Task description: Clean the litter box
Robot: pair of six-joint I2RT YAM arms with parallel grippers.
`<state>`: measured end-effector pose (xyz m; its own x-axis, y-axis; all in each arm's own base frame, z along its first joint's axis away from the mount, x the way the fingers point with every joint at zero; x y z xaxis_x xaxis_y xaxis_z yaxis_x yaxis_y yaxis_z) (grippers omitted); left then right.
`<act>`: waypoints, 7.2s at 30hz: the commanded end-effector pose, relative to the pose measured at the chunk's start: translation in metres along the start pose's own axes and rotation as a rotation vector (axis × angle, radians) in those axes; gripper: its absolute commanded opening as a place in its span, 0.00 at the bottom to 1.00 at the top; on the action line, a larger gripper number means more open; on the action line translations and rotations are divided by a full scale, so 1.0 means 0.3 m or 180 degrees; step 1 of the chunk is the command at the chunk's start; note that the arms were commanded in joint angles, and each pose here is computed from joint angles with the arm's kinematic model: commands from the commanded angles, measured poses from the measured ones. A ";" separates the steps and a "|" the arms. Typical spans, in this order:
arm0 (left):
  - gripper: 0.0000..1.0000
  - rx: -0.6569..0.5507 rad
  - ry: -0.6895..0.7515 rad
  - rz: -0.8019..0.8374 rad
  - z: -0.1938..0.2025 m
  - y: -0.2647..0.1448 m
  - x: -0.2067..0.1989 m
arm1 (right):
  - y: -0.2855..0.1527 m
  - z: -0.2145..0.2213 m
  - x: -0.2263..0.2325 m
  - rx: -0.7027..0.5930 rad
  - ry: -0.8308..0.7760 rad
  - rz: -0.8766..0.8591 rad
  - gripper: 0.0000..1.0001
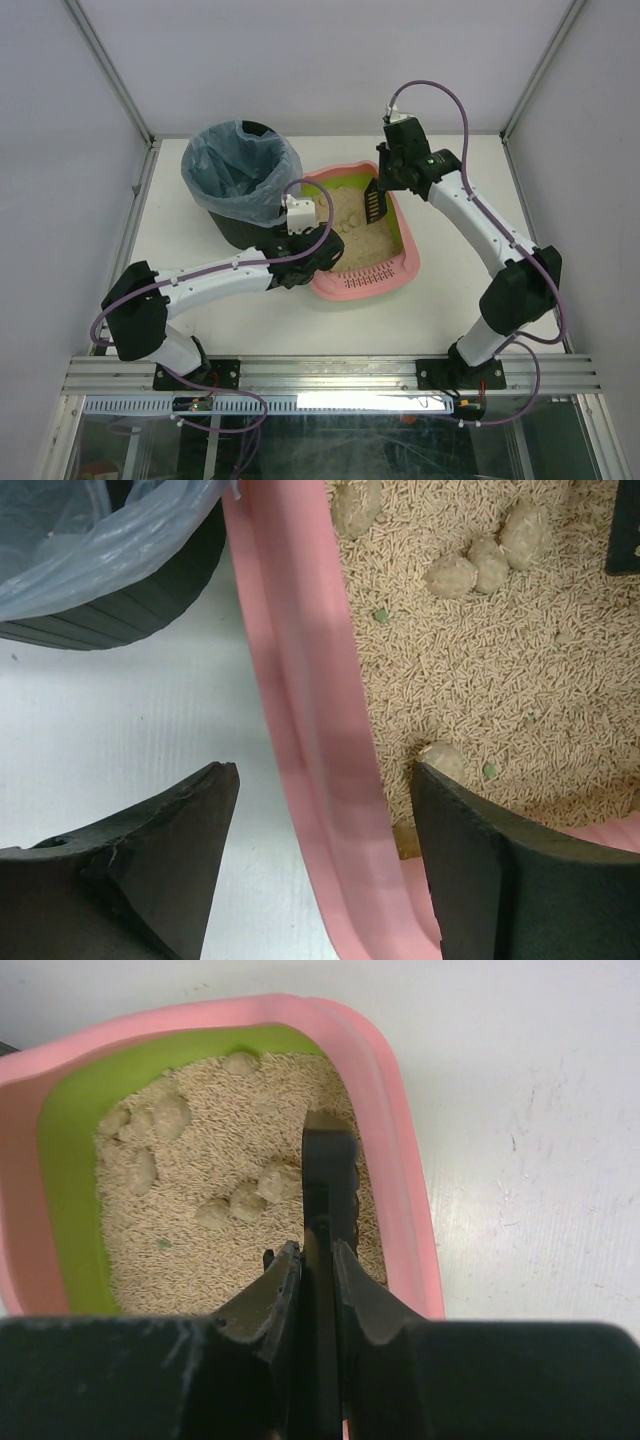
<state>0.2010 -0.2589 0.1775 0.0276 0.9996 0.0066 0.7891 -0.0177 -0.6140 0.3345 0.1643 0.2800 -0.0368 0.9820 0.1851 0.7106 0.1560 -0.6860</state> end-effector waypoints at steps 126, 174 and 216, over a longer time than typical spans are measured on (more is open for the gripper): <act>0.70 -0.1164 -0.0229 0.0874 -0.066 0.198 0.098 | -0.191 0.319 -0.247 -0.0811 0.3149 -0.2260 0.00; 0.75 -0.1237 -0.0248 0.0950 -0.073 0.181 0.100 | -0.273 -0.357 0.498 -0.1314 0.1207 -0.2785 0.00; 0.73 -0.1212 -0.0226 0.0944 -0.081 0.184 0.094 | -0.585 -0.156 0.224 -0.2524 0.0139 -0.0904 0.00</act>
<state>0.2526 -0.2265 0.1466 0.2467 0.9582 -0.1452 0.9089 -0.2807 -0.3085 0.2465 0.2386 0.4658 -0.5381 0.8219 0.1867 0.8405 0.5069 0.1911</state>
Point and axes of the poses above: each gripper's point midway between its finger pads, its own y axis out along the fingers, its own x axis along the line the jaws close on, z = x × y, the point moved 8 cm from there along -y, back along the fingers, and after that the axes turned 7 degrees about y, right-handed, at the moved point
